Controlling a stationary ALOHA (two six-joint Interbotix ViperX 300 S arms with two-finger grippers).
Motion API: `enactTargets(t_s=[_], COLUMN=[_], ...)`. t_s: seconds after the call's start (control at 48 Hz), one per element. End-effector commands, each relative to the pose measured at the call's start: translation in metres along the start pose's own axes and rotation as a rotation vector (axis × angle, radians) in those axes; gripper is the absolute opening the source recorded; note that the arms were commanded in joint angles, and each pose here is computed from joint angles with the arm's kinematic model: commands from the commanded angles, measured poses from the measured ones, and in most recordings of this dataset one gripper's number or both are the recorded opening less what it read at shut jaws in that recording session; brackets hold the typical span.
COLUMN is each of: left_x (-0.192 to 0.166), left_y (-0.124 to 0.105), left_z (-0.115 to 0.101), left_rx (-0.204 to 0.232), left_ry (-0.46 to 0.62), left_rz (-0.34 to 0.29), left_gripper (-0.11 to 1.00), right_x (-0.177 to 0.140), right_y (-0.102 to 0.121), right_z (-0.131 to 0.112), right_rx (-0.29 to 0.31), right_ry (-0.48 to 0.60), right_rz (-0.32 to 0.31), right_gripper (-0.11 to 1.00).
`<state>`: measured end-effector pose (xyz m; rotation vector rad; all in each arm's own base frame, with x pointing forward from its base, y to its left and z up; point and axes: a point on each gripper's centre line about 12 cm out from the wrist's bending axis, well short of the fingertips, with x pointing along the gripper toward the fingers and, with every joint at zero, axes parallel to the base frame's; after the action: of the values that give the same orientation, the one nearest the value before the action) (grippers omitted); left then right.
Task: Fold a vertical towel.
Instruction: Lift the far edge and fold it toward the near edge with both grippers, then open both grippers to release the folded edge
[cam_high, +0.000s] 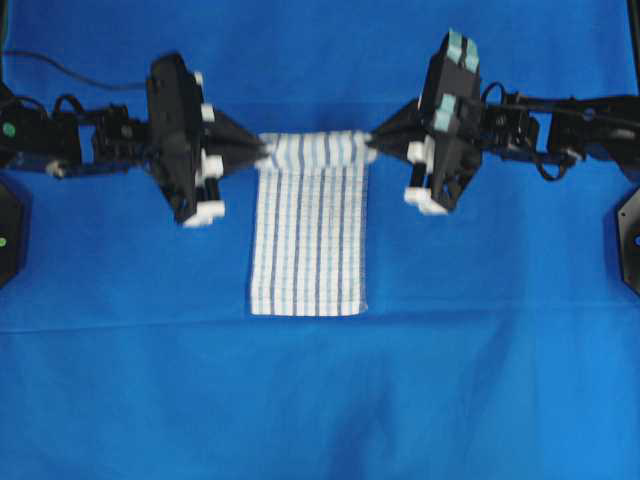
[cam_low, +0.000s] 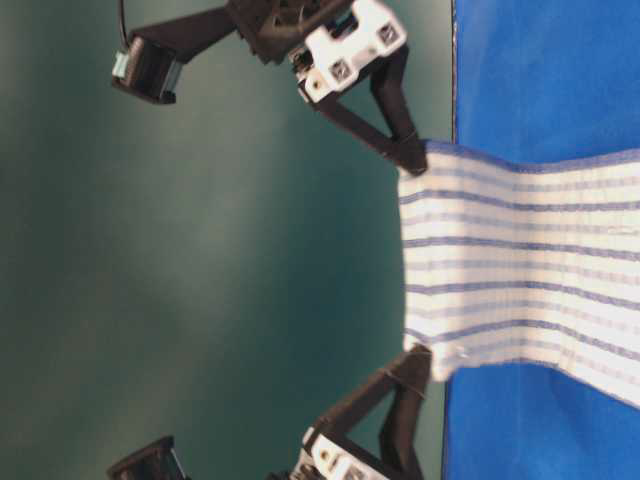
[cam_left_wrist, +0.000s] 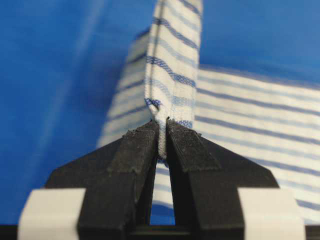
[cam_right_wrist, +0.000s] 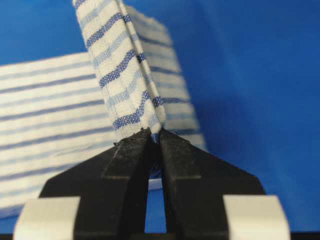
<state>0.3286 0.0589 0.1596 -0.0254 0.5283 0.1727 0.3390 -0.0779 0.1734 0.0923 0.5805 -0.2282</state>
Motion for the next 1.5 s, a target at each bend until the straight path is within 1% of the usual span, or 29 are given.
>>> enactTargets(t_s=[0.0,0.167,0.312,0.541,0.708,0.895,1.478], left_x=[-0.002,0.0,0.002,0.007,0.008,0.008,0.011], left_y=[-0.017,-0.044,-0.061,-0.083,-0.096,-0.1,-0.104], left_z=[0.002,-0.011,-0.02,-0.036,-0.037,-0.04,-0.036], left_rx=[0.008,-0.002,-0.001,0.033,0.054,0.061,0.067], left_ry=[-0.01,0.032,0.058,0.108,0.115,0.123,0.117], left_rz=[-0.045,-0.112,-0.155,-0.206,-0.236,-0.245,-0.253], left_gripper=[0.05,0.05,0.05,0.05,0.05,0.05,0.05], right_x=[-0.004,-0.003,0.002,0.015,0.018,0.02,0.022], right_y=[0.012,0.039,0.056,0.076,0.089,0.095,0.097], right_z=[0.004,-0.005,-0.014,-0.03,-0.038,-0.041,-0.04], right_rx=[0.003,0.015,0.026,0.054,0.068,0.074,0.078], right_ry=[-0.014,0.012,0.043,0.084,0.099,0.105,0.107], right_rz=[0.027,0.09,0.125,0.155,0.173,0.182,0.183], right_gripper=[0.07,0.07,0.07,0.07,0.07,0.07,0.08])
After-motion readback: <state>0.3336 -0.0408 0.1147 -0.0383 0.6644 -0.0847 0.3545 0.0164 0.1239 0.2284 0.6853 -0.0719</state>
